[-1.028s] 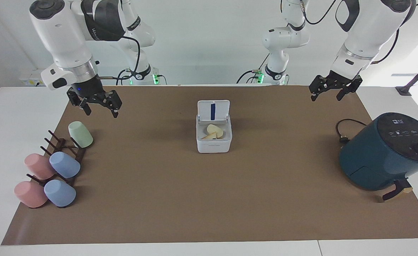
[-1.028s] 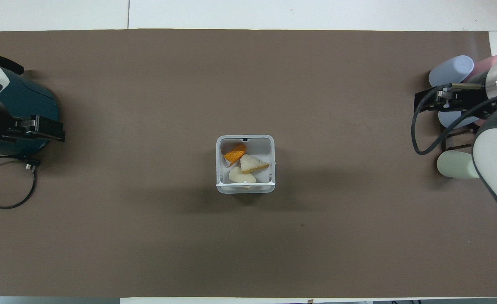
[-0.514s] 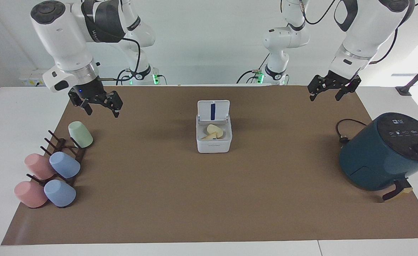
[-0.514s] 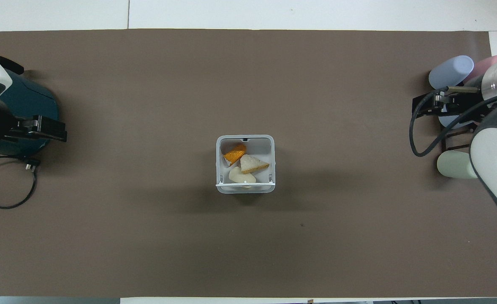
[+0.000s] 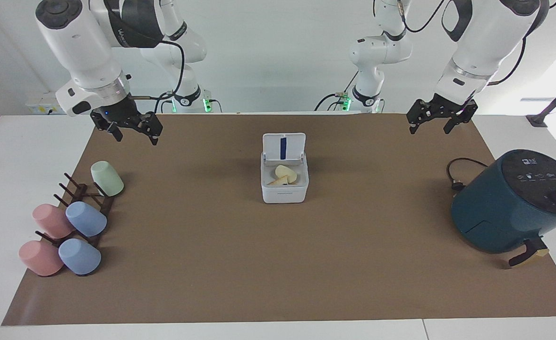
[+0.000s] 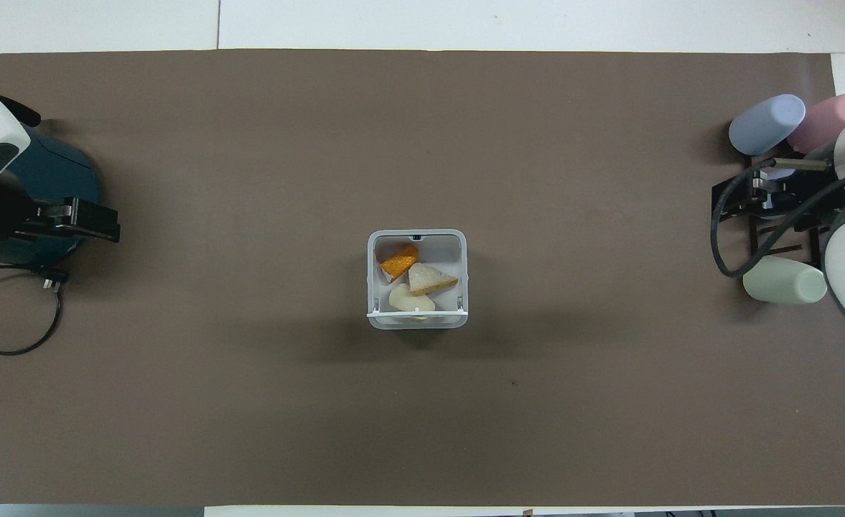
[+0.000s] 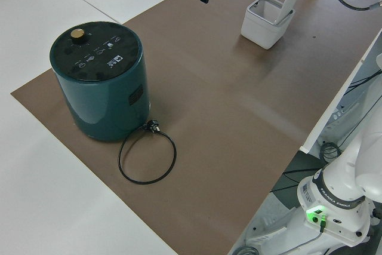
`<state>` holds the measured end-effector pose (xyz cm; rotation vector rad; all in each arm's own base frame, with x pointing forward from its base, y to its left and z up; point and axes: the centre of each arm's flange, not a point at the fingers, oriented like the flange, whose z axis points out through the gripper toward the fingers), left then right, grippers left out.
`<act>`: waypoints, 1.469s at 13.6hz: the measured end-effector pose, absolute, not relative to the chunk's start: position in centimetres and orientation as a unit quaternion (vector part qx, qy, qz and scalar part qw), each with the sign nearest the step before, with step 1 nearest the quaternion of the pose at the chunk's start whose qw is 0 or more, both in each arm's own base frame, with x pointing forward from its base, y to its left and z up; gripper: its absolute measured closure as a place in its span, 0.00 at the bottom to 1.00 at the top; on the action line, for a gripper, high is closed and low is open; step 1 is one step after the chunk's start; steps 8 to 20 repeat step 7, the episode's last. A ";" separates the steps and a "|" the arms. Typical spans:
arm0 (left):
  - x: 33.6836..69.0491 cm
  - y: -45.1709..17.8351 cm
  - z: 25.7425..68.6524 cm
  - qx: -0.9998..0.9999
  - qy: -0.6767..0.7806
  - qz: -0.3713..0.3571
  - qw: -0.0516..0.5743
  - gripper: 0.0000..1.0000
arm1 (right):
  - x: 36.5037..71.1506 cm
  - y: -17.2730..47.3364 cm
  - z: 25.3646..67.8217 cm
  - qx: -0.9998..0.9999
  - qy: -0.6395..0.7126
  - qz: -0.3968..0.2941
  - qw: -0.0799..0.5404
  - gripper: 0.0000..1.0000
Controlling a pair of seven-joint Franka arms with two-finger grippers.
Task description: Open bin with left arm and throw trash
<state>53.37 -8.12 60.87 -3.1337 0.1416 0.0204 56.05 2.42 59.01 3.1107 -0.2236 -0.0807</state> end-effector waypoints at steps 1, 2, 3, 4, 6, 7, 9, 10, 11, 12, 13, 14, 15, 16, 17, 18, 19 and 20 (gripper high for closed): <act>53.4 -8.2 60.9 -0.999 0.046 0.006 0.002 0.00 | 56.1 2.4 59.1 0.997 -0.072 -0.025 0.011 0.00; 53.4 -8.2 60.9 -0.999 0.046 0.006 0.002 0.00 | 56.1 2.4 59.1 0.997 -0.072 -0.025 0.011 0.00; 53.4 -8.2 60.9 -0.999 0.046 0.006 0.002 0.00 | 56.1 2.4 59.1 0.997 -0.072 -0.025 0.011 0.00; 53.4 -8.2 60.9 -0.999 0.046 0.006 0.002 0.00 | 56.1 2.4 59.2 0.997 -0.072 -0.024 0.011 0.00; 53.4 -8.2 60.9 -0.999 0.046 0.006 0.002 0.00 | 56.1 2.5 59.3 0.997 -0.071 -0.023 0.011 0.00; 53.4 -8.2 60.9 -0.999 0.046 0.006 0.002 0.00 | 56.1 2.5 59.3 0.997 -0.071 -0.023 0.011 0.00; 53.4 -8.2 60.9 -0.999 0.046 0.006 0.002 0.00 | 56.1 2.5 59.3 0.997 -0.071 -0.023 0.011 0.00; 53.4 -8.2 60.9 -0.999 0.046 0.006 0.002 0.00 | 56.1 2.5 59.3 0.997 -0.071 -0.023 0.011 0.00; 53.4 -8.2 60.9 -0.999 0.046 0.006 0.002 0.00 | 56.1 2.5 59.3 0.997 -0.071 -0.023 0.011 0.00; 53.4 -8.2 60.9 -0.999 0.046 0.006 0.002 0.00 | 56.1 2.5 59.3 0.997 -0.071 -0.023 0.011 0.00; 53.4 -8.2 60.9 -0.999 0.046 0.006 0.002 0.00 | 56.1 2.5 59.3 0.997 -0.071 -0.023 0.011 0.00; 53.4 -8.2 60.9 -0.999 0.046 0.006 0.002 0.00 | 56.1 2.5 59.3 0.997 -0.071 -0.023 0.011 0.00; 53.4 -8.2 60.9 -0.999 0.046 0.006 0.002 0.00 | 56.1 2.5 59.3 0.997 -0.071 -0.023 0.011 0.00; 53.4 -8.2 60.9 -0.999 0.046 0.006 0.002 0.00 | 56.1 2.5 59.3 0.997 -0.071 -0.023 0.011 0.00; 53.4 -8.2 60.9 -0.999 0.046 0.006 0.002 0.00 | 56.1 2.5 59.3 0.997 -0.071 -0.023 0.011 0.00; 53.4 -8.2 60.9 -0.999 0.046 0.006 0.002 0.00 | 56.1 2.5 59.3 0.997 -0.071 -0.023 0.011 0.00; 53.4 -8.2 60.9 -0.999 0.046 0.006 0.002 0.00 | 56.1 2.5 59.3 0.997 -0.071 -0.023 0.011 0.00; 53.4 -8.2 60.9 -0.999 0.046 0.006 0.002 0.00 | 56.1 2.5 59.3 0.997 -0.071 -0.023 0.011 0.00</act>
